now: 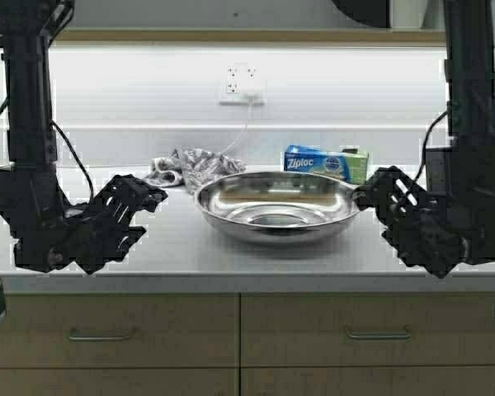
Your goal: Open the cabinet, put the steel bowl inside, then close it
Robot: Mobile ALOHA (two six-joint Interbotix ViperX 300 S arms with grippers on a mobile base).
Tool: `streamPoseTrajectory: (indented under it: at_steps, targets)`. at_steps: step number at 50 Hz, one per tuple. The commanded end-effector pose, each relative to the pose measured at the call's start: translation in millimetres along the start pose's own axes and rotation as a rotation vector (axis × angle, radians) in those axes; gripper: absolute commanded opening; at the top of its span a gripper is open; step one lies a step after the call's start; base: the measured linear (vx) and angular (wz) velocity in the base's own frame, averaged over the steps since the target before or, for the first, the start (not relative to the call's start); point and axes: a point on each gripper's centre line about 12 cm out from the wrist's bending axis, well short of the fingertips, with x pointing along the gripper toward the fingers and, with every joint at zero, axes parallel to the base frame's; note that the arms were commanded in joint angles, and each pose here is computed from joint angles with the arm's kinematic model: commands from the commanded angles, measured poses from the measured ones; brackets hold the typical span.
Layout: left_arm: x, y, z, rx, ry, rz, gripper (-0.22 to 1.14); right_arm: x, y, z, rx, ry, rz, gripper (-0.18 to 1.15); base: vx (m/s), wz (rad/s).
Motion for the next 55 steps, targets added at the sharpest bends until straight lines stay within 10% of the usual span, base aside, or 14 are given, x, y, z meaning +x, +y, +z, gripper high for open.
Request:
streamPoseTrajectory:
  at_steps: [1, 55]
  targets:
    - [1.7, -9.8, 5.8, 0.001, -0.016, -0.039, 1.02, 5.8, 3.0, -2.4, 0.035, 0.019, 0.044, 1.04, 0.19, -0.06]
    - [109.8, 18.7, 7.1, -0.047, 0.010, -0.099, 1.02, 93.5, -54.9, 19.9, 0.170, -0.052, 0.168, 1.04, 0.07, 0.00]
